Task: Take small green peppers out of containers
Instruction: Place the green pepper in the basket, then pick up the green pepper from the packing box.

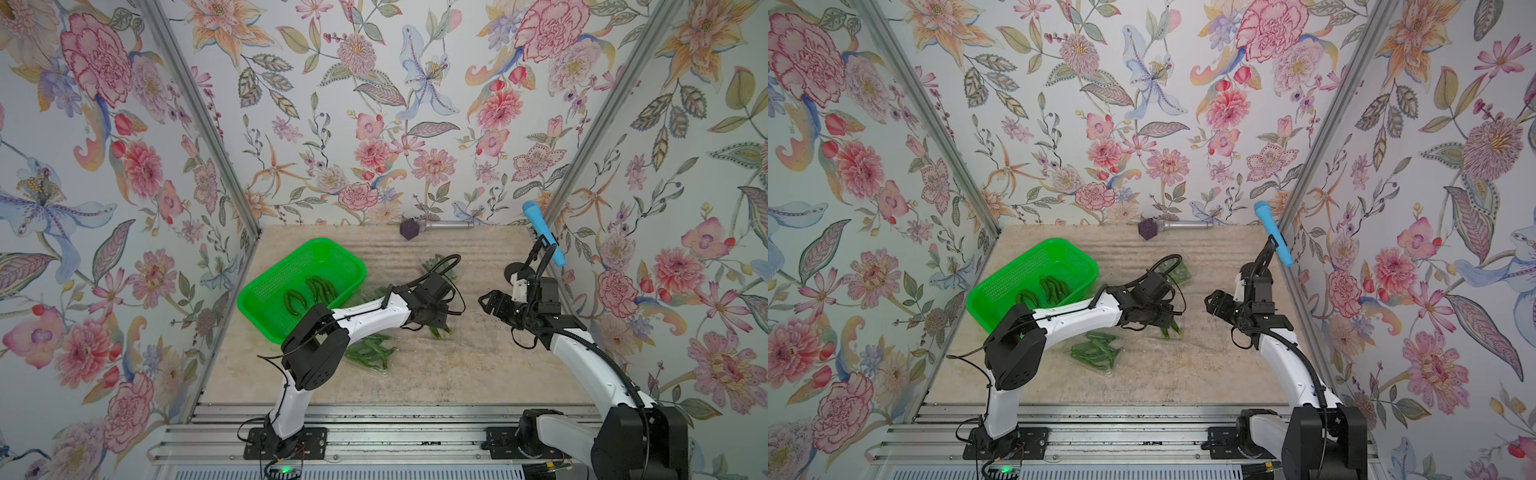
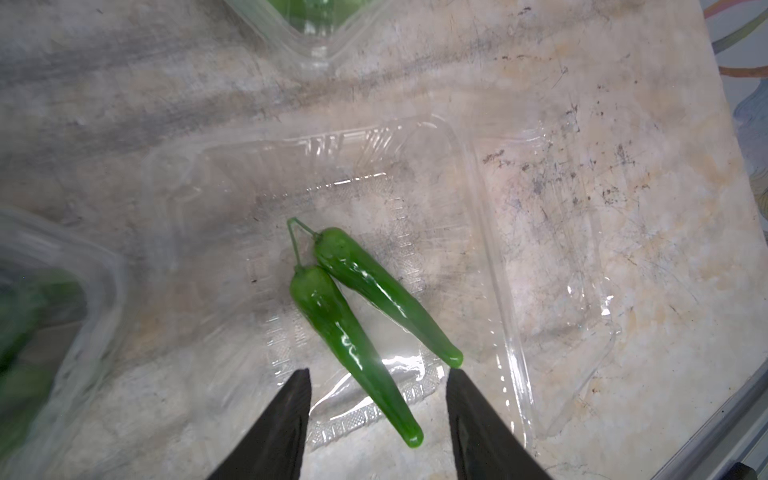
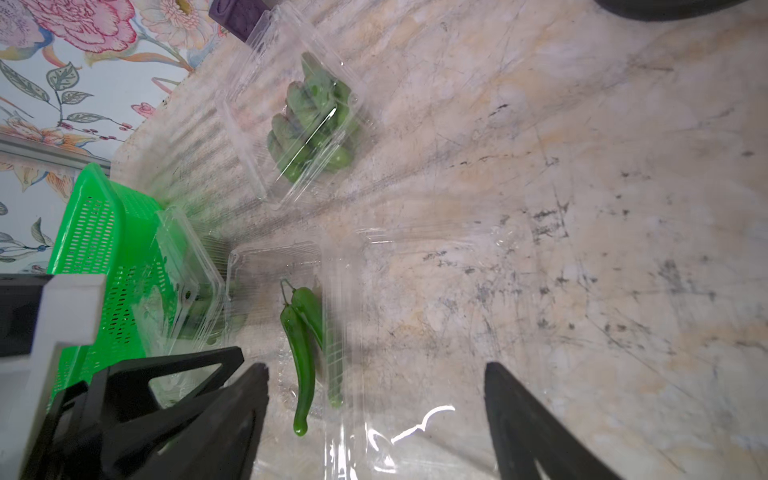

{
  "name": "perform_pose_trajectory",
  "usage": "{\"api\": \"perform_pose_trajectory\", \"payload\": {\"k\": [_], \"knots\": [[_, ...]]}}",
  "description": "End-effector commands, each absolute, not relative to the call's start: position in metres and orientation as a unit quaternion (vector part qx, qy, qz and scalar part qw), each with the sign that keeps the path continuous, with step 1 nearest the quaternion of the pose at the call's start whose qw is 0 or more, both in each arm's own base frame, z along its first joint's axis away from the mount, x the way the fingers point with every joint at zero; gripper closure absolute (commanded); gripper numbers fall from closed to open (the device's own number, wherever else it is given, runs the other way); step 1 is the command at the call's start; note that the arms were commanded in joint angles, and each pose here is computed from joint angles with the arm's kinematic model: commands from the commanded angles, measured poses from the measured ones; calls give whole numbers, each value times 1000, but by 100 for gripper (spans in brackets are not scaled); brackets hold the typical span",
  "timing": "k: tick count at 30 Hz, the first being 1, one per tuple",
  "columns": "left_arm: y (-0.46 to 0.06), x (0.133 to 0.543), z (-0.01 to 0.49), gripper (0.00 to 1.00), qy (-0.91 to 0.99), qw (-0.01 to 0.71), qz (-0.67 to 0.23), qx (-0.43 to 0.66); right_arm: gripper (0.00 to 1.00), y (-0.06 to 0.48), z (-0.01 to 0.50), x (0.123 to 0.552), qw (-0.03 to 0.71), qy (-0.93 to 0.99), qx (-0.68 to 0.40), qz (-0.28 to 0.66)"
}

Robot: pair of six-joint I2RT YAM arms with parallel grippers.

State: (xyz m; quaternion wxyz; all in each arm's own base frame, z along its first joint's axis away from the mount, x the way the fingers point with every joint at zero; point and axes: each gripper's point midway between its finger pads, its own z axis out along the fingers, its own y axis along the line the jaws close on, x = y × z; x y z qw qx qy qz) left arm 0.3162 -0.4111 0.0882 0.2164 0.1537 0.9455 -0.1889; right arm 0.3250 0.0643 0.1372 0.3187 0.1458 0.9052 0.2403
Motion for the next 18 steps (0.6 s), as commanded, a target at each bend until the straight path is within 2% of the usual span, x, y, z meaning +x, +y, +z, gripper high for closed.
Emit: {"api": "perform_pose_trajectory", "payload": {"k": [1, 18], "knots": [[-407, 326, 95, 45, 951, 222, -173, 130, 17, 67, 135, 319, 310, 903, 140, 261], [-397, 334, 47, 44, 969, 181, -106, 132, 17, 66, 140, 317, 318, 897, 137, 276]]}}
